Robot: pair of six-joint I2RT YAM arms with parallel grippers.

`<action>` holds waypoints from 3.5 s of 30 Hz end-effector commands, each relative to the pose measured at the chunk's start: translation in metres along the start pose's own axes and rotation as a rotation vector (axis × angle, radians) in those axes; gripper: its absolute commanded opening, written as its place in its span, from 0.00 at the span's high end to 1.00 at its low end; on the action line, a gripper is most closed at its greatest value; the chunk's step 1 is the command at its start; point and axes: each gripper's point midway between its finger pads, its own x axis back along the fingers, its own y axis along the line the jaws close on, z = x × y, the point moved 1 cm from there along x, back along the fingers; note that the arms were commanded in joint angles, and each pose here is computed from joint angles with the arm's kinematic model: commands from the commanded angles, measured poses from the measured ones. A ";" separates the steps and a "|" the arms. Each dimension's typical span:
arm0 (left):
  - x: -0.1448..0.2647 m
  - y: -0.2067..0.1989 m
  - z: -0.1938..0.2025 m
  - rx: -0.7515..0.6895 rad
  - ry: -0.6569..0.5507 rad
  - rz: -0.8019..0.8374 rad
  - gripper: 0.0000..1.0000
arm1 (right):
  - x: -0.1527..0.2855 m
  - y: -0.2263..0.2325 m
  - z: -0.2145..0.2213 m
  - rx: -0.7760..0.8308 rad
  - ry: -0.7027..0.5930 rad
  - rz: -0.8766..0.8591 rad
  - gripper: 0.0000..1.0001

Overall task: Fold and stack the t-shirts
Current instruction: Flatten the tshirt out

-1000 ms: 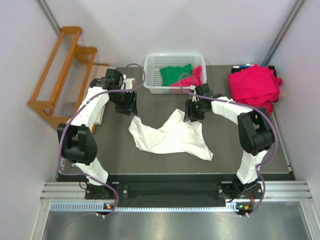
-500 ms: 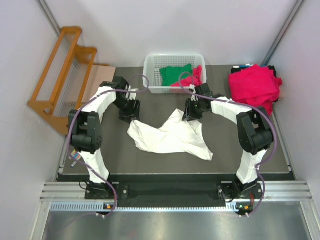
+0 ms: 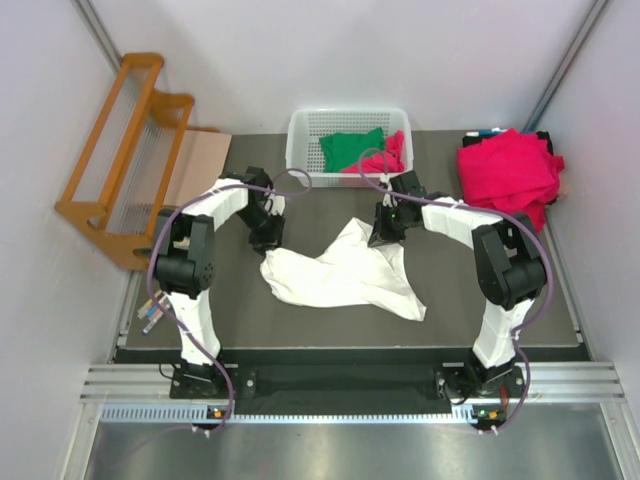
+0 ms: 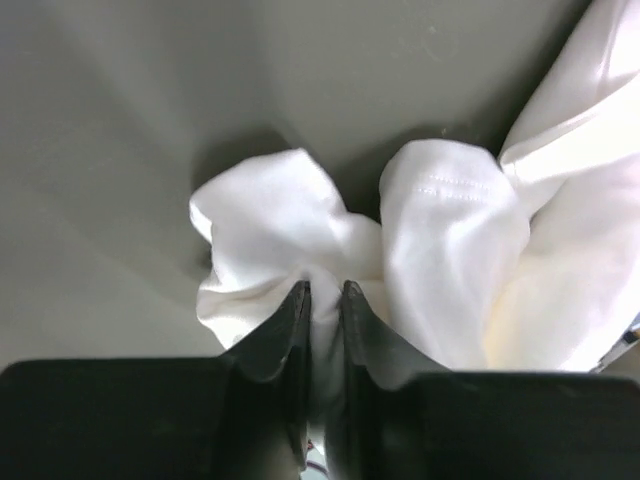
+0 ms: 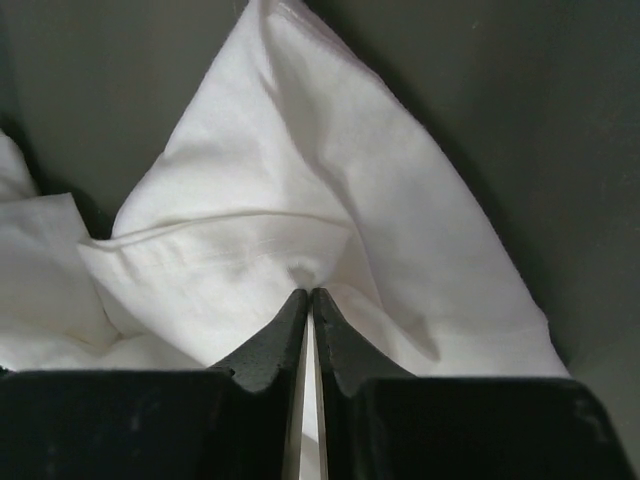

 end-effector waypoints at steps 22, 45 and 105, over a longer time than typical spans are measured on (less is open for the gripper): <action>0.030 -0.015 -0.006 -0.053 -0.088 -0.011 0.67 | -0.010 -0.006 -0.007 0.023 -0.015 0.006 1.00; 0.213 -0.065 -0.058 -0.232 -0.569 -0.132 1.00 | 0.247 0.093 -0.078 0.264 -0.642 -0.075 1.00; 0.109 -0.027 -0.002 -0.273 -0.158 -0.123 0.37 | 0.032 -0.009 -0.050 0.088 -0.174 0.091 0.06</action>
